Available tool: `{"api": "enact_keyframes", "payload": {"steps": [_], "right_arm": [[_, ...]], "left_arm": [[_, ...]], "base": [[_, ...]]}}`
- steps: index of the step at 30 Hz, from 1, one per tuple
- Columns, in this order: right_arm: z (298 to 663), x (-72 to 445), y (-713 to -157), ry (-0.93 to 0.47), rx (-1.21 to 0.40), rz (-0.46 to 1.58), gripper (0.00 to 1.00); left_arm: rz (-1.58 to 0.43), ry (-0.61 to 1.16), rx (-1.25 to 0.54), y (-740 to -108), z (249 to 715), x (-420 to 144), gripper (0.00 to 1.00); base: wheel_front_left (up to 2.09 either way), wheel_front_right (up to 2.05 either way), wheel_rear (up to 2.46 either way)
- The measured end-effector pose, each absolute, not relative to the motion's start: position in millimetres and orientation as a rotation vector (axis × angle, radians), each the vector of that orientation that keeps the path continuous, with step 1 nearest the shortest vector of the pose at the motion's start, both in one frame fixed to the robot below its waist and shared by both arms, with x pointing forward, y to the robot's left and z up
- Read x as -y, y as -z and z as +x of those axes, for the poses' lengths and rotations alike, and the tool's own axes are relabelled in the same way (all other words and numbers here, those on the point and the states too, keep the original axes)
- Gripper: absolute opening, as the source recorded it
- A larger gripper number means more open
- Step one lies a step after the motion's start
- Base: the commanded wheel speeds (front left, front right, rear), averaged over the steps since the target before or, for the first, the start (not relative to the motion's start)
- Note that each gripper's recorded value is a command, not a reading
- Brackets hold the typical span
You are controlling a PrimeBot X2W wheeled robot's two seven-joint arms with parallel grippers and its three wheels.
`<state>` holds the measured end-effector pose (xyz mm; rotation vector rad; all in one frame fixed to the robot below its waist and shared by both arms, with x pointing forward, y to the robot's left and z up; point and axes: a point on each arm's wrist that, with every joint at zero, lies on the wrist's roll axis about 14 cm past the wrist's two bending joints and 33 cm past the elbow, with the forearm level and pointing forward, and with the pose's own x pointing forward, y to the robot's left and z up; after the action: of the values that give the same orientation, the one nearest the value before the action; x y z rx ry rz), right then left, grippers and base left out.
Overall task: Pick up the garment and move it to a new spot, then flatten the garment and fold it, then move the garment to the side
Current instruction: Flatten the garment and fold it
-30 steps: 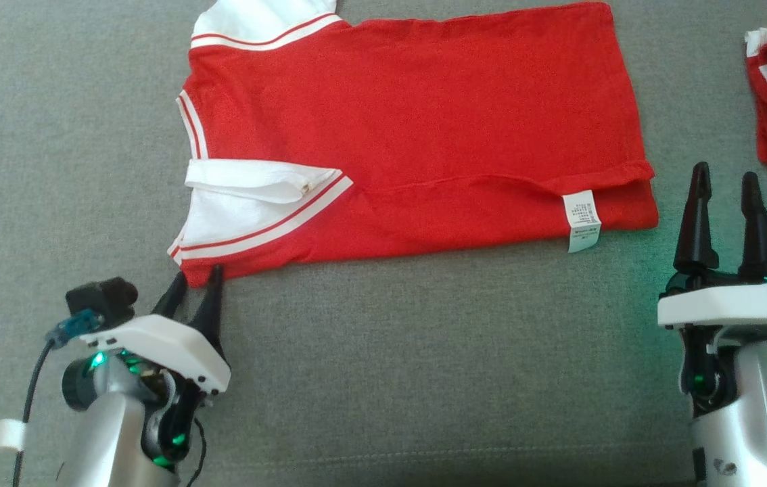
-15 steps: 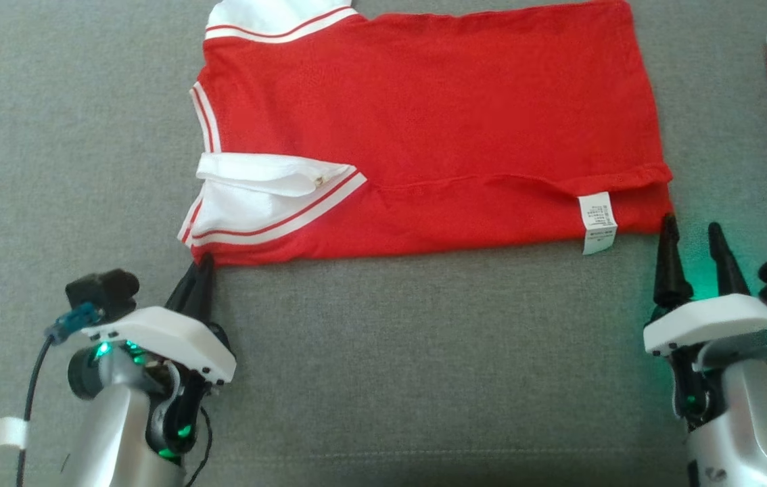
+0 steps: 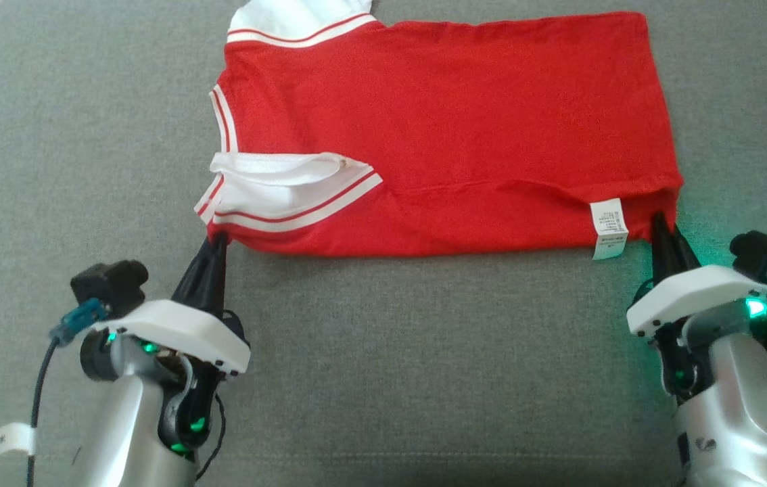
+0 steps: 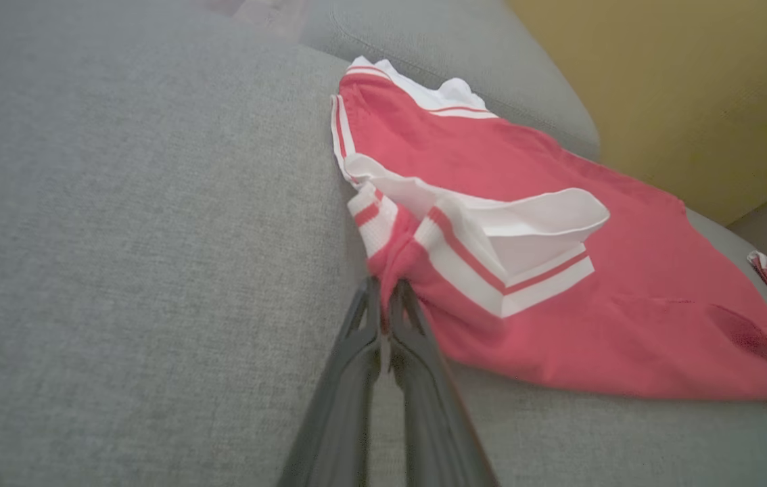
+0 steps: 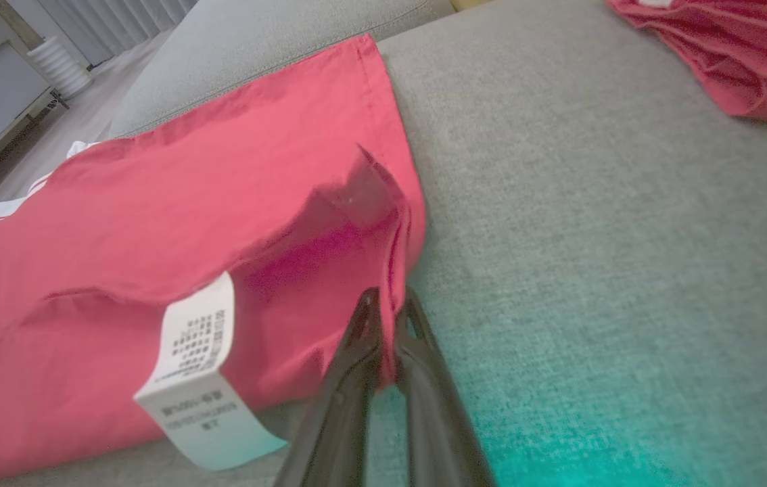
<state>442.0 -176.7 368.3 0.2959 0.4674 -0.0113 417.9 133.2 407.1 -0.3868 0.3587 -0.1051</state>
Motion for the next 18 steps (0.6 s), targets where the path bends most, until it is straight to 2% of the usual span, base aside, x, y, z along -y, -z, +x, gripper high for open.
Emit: {"api": "enact_keyframes", "payload": {"steps": [13,18], "right_arm": [[457,189,-432,0.003,-0.372,0.291,0.00],[434,189,-432,-0.010,-0.418,0.296,0.00]], "left_arm": [[-0.360,0.179,-0.152,-478,432,-129,0.00],[-0.345,0.209,-0.179,-478,408,-126,0.00]], "base": [[0.00,0.00,0.00],[0.00,0.00,0.00]]}}
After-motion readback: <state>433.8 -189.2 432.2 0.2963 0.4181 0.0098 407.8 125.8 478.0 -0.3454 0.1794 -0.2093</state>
